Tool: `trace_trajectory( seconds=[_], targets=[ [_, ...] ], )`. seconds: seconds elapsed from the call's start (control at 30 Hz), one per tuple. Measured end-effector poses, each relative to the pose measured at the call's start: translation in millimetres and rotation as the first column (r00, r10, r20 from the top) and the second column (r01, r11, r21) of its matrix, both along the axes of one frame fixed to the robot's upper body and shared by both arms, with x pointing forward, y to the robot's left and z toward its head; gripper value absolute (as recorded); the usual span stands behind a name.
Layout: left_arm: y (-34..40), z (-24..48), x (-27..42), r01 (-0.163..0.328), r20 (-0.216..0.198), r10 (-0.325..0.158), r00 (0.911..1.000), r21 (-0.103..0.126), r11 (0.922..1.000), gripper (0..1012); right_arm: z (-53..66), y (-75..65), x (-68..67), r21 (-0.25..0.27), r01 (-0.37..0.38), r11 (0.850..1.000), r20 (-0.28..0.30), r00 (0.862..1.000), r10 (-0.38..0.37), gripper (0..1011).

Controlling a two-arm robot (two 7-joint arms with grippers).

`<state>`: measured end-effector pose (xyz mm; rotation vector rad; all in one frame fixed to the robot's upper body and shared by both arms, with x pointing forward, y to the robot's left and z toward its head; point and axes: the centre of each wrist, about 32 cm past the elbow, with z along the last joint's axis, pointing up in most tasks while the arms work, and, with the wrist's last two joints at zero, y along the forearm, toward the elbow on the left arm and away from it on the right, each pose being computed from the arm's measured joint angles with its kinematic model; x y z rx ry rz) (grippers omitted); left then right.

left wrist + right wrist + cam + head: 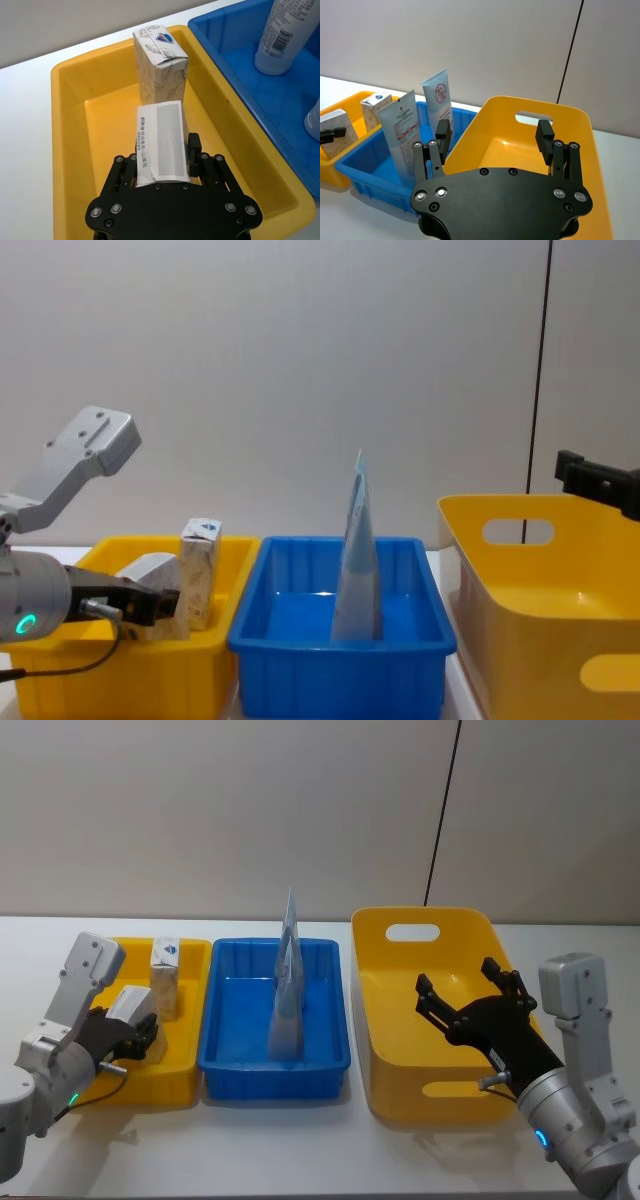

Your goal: Bimanual collaborative sorting of washing and personal care products

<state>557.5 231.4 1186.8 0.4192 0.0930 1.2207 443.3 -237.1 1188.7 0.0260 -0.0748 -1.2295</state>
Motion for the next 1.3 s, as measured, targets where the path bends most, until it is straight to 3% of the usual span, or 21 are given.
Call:
trace_trajectory(
  seconds=[0.6,0.83,1.03,1.3],
  targets=[
    [0.3,-0.6,0.6,0.002,-0.001,-0.002,1.0000,0.001,1.0000,419,0.0,0.0,0.0,0.000,0.000,1.000,0.000,1.000,0.000,1002],
    [2.1,2.4,-1.1,0.023,0.009,-0.023,0.9997,0.005,0.9997,418,0.0,0.0,0.0,0.000,0.000,1.000,0.000,1.000,0.000,1002],
    [5.1,13.0,-5.1,0.060,0.036,-0.061,0.9975,0.024,0.9979,418,0.0,0.0,0.0,0.000,0.000,1.000,0.000,1.000,0.000,1002],
    [11.2,33.0,-11.7,0.115,0.077,-0.120,0.9897,0.066,0.9911,419,0.0,0.0,0.0,0.000,0.000,1.000,0.000,1.000,0.000,1002]
  ],
)
